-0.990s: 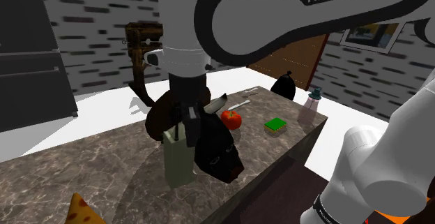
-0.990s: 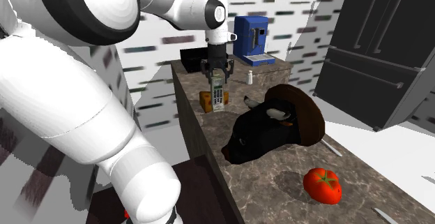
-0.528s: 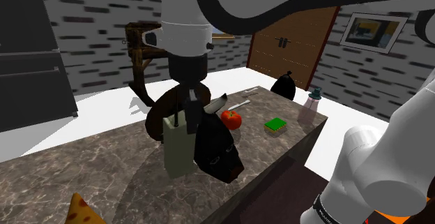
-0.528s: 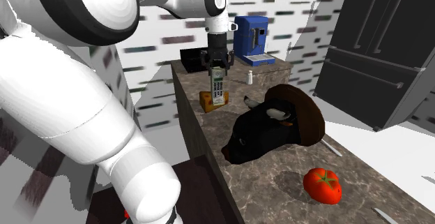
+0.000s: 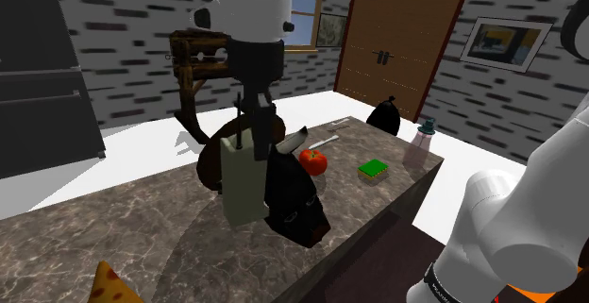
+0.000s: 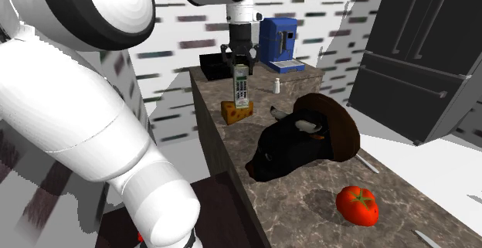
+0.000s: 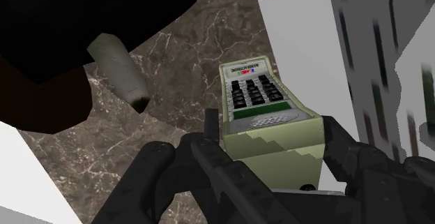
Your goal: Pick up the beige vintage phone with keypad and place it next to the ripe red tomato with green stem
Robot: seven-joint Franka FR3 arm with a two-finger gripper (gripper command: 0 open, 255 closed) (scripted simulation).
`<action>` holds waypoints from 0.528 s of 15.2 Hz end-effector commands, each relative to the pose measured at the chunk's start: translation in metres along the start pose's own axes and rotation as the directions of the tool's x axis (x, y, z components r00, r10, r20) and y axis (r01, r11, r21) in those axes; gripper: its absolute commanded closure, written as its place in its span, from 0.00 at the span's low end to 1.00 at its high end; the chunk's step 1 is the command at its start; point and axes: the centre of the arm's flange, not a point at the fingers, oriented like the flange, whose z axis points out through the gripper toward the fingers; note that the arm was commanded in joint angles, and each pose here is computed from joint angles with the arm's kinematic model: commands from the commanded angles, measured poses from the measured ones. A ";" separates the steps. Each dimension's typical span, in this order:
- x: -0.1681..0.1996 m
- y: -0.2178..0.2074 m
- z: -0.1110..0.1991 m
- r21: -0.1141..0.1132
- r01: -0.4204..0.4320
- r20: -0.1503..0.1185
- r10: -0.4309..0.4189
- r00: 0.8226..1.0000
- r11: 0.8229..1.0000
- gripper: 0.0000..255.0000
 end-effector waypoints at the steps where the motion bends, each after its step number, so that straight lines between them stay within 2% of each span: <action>1: 0.000 0.002 -0.011 0.000 0.000 0.000 0.000 1.000 1.000 1.00; 8: -0.002 0.003 -0.048 0.000 0.000 0.000 0.000 1.000 1.000 1.00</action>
